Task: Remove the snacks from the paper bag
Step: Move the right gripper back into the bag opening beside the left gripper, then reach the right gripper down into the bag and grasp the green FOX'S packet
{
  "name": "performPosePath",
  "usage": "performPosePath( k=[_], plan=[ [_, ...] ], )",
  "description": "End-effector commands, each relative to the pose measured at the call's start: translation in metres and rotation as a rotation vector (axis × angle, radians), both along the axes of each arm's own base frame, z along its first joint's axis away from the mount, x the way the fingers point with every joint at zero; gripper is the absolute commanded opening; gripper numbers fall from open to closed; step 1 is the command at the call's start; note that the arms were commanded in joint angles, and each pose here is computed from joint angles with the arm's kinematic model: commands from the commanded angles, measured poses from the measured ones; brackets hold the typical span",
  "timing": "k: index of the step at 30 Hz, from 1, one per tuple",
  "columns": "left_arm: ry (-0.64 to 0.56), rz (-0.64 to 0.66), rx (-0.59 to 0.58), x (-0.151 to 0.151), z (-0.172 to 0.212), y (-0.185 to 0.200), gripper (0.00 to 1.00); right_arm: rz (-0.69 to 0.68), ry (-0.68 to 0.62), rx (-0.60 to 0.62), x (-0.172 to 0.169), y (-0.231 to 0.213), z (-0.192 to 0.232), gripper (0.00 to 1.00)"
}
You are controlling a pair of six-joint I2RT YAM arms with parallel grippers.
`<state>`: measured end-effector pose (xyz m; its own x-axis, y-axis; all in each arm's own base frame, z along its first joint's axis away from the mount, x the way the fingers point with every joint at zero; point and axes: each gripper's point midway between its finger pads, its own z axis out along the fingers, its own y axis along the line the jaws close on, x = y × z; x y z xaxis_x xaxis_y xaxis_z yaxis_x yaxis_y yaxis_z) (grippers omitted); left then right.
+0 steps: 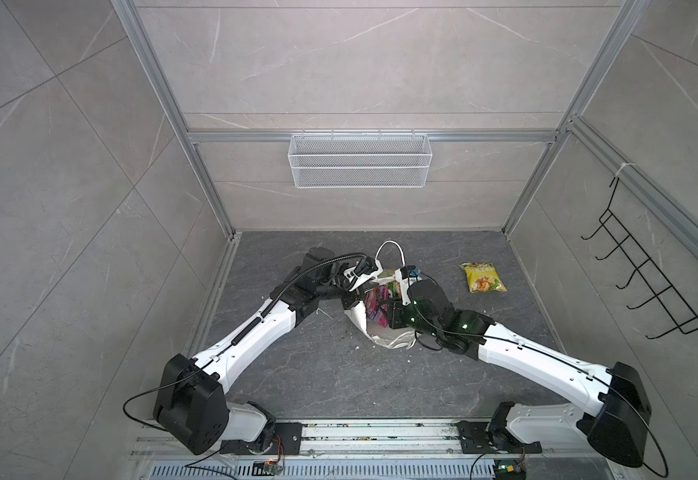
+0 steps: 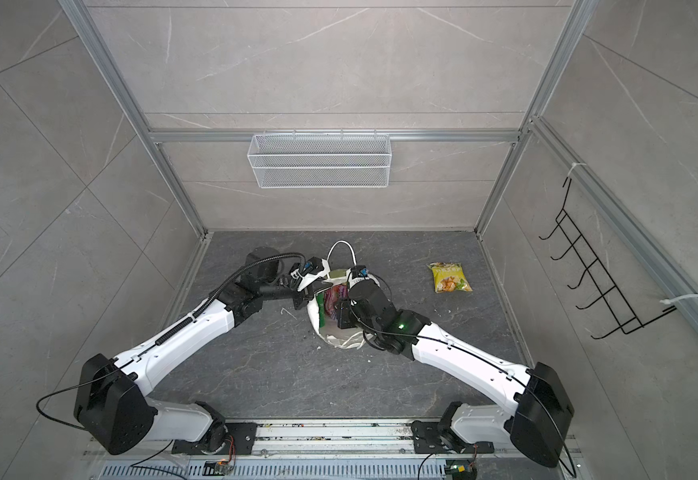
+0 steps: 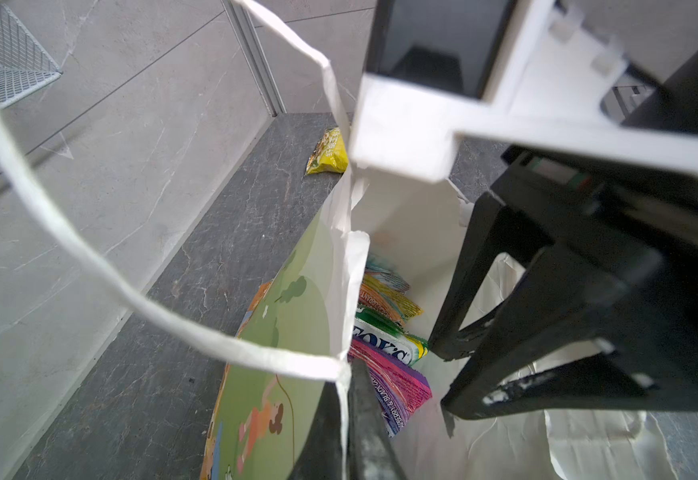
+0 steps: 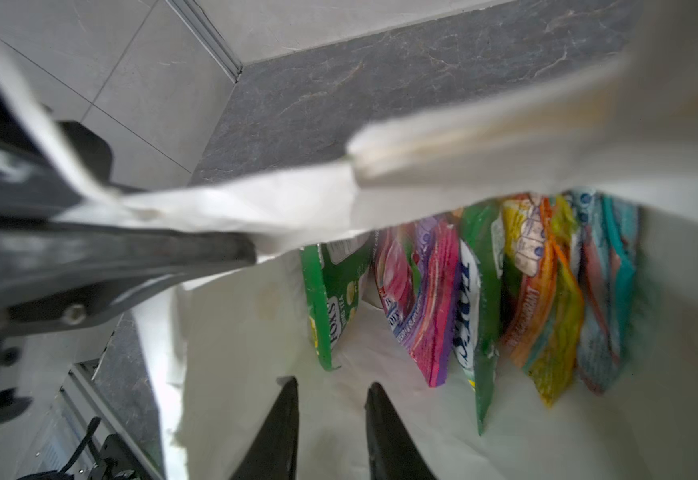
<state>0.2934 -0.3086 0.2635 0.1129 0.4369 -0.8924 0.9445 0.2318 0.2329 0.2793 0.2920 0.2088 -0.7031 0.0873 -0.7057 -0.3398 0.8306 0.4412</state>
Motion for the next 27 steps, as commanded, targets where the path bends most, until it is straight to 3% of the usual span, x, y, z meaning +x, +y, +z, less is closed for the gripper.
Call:
performPosePath(
  k=[1, 13, 27],
  plan=[
    [-0.036, -0.044, -0.037, -0.004, 0.02, -0.006, 0.0, -0.043, -0.017, 0.072, 0.01, 0.01, 0.0, 0.32],
    [-0.032, -0.045, -0.036, -0.003, 0.018, -0.007, 0.0, 0.073, -0.005, 0.116, 0.003, 0.051, -0.019, 0.47],
    [-0.031, -0.045, -0.042, -0.004, 0.02, -0.007, 0.0, -0.063, 0.097, -0.053, 0.02, 0.043, -0.061, 0.51]
  ],
)
